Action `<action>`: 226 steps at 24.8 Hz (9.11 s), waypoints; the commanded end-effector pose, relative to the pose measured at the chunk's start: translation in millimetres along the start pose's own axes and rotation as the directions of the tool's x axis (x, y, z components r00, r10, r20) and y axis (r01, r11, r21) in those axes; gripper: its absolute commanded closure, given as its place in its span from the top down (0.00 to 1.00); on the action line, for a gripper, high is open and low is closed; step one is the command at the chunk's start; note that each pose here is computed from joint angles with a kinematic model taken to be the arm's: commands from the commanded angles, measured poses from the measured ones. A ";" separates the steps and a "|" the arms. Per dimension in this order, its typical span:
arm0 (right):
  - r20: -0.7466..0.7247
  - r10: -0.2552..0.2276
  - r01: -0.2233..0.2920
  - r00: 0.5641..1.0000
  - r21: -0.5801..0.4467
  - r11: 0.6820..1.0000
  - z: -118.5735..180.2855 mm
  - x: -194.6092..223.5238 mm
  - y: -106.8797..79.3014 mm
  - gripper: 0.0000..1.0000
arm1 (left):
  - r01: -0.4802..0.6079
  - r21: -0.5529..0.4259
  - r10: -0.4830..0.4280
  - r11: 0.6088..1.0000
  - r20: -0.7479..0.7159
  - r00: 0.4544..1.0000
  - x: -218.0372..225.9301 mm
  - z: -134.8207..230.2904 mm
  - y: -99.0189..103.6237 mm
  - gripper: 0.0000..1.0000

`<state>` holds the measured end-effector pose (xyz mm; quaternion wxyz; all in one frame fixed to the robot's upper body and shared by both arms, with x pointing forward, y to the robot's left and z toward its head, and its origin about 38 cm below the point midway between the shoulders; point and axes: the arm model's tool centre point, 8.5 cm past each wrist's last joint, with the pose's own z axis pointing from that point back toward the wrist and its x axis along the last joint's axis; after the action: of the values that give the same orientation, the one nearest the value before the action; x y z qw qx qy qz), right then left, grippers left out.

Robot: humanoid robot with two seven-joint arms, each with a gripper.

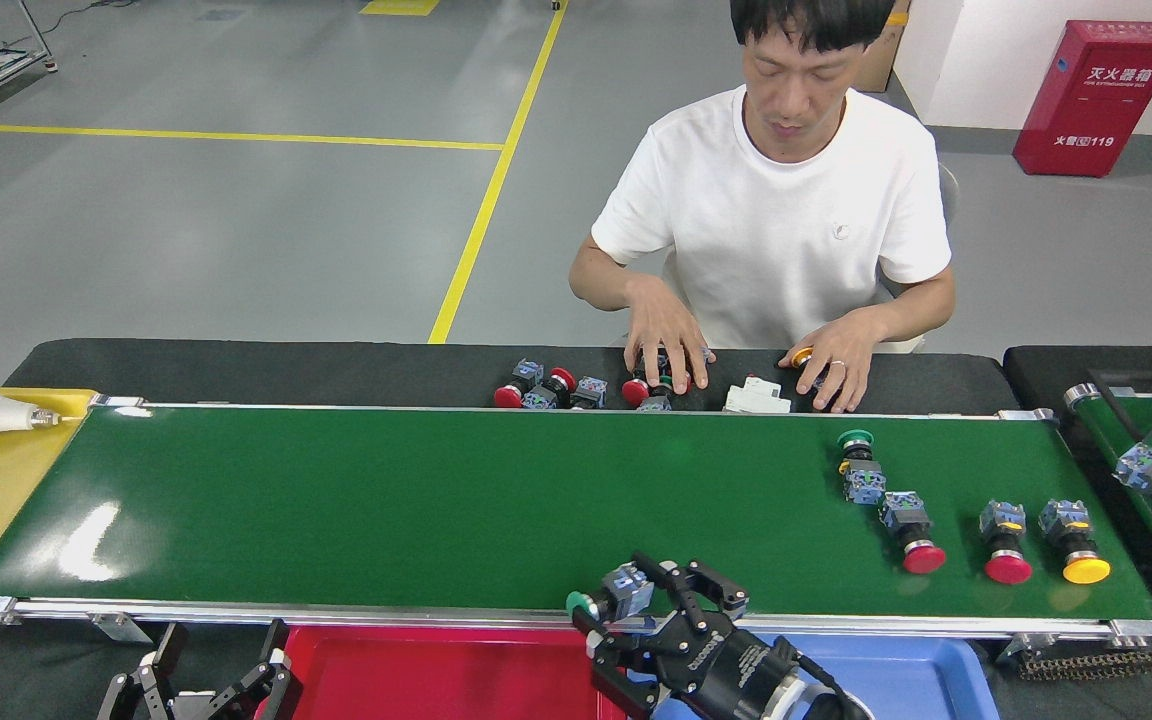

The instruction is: Pick switch part from conveyor to tray

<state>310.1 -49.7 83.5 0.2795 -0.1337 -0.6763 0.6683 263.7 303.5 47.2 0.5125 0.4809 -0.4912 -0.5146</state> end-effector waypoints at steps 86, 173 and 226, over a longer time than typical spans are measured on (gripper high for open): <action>0.097 -0.094 0.094 0.991 0.008 0.996 39.8 11.1 25.0 1.00 | 0.316 -0.008 -0.286 0.949 0.404 0.869 169.4 -176.6 17.4 1.00; -0.159 -0.003 0.001 0.987 -0.015 1.000 184.6 -89.7 8.3 0.32 | 0.190 -0.122 -0.187 0.974 0.034 0.982 5.6 -144.7 0.2 1.00; -0.752 -0.088 0.039 0.653 -0.083 0.996 72.6 -175.0 -12.7 0.58 | 0.353 0.096 -0.353 0.931 0.488 0.798 81.2 -29.9 4.6 0.67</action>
<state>408.2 -209.5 56.4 0.5638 -0.3767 -0.5188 0.5206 292.8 224.0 44.5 0.2815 0.4065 -0.4976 -0.7127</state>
